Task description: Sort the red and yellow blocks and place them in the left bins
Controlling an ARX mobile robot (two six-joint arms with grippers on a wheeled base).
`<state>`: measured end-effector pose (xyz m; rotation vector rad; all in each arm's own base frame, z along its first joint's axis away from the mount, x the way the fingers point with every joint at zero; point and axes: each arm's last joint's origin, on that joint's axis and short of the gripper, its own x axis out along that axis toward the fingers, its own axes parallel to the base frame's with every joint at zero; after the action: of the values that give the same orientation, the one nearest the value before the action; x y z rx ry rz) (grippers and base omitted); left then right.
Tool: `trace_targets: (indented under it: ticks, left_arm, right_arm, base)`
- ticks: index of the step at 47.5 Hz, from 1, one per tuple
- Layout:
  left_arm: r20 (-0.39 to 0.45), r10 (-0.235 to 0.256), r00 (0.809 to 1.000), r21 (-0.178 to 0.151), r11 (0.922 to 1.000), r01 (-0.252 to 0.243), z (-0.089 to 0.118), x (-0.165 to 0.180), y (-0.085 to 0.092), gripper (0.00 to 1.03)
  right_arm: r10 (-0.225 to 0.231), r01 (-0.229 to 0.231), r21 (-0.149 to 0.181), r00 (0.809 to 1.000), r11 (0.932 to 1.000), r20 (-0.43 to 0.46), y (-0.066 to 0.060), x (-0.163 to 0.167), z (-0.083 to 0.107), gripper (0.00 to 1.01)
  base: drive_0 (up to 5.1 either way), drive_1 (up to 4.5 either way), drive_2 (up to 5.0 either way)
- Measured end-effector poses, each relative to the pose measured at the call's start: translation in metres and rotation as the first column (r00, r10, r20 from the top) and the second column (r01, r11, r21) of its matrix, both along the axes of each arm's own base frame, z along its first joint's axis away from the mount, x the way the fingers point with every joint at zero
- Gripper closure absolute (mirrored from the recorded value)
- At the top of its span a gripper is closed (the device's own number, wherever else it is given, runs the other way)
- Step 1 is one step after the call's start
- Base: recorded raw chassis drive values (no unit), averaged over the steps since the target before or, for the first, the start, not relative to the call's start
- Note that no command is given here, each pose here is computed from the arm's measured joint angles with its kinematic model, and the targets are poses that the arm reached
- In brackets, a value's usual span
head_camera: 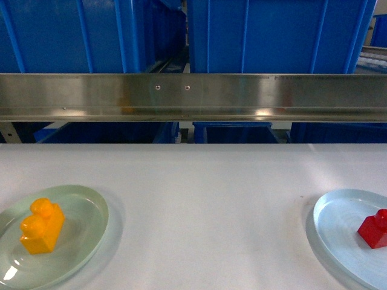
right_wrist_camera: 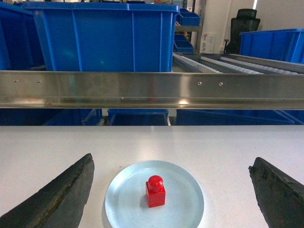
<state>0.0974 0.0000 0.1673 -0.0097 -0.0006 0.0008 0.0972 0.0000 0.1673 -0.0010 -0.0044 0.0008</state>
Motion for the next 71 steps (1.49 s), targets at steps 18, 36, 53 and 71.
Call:
trace_targets:
  ticks: [18, 36, 53, 71]
  left_arm:
    - [0.000, 0.000, 1.000, 0.000, 1.0000, 0.000, 0.000, 0.000, 0.000, 0.05]
    - [0.077, -0.005, 0.997, 0.048, 0.9988, 0.001, 0.010, 0.002, 0.029, 0.05]
    - [0.012, -0.054, 0.998, -0.111, 0.9923, 0.055, 0.008, 0.023, 0.055, 0.05]
    - [0.014, -0.112, 0.994, -0.115, 0.9869, 0.113, 0.050, 0.088, 0.067, 0.05]
  right_arm:
    - [0.000, 0.000, 0.000, 1.000, 1.0000, 0.000, 0.000, 0.000, 0.000, 0.03]
    - [-0.047, 0.047, -0.019, 0.999, 0.9987, 0.003, 0.004, 0.001, 0.000, 0.03]
    - [-0.013, 0.010, -0.050, 0.998, 0.9987, -0.066, 0.007, 0.033, 0.000, 0.03]
    - [0.036, -0.049, -0.127, 0.994, 0.9907, -0.103, 0.006, 0.100, 0.035, 0.03]
  base:
    - [0.0, 0.00, 0.0]
    - [0.0, 0.00, 0.0]
    - [0.0, 0.00, 0.0]
    - [0.0, 0.00, 0.0]
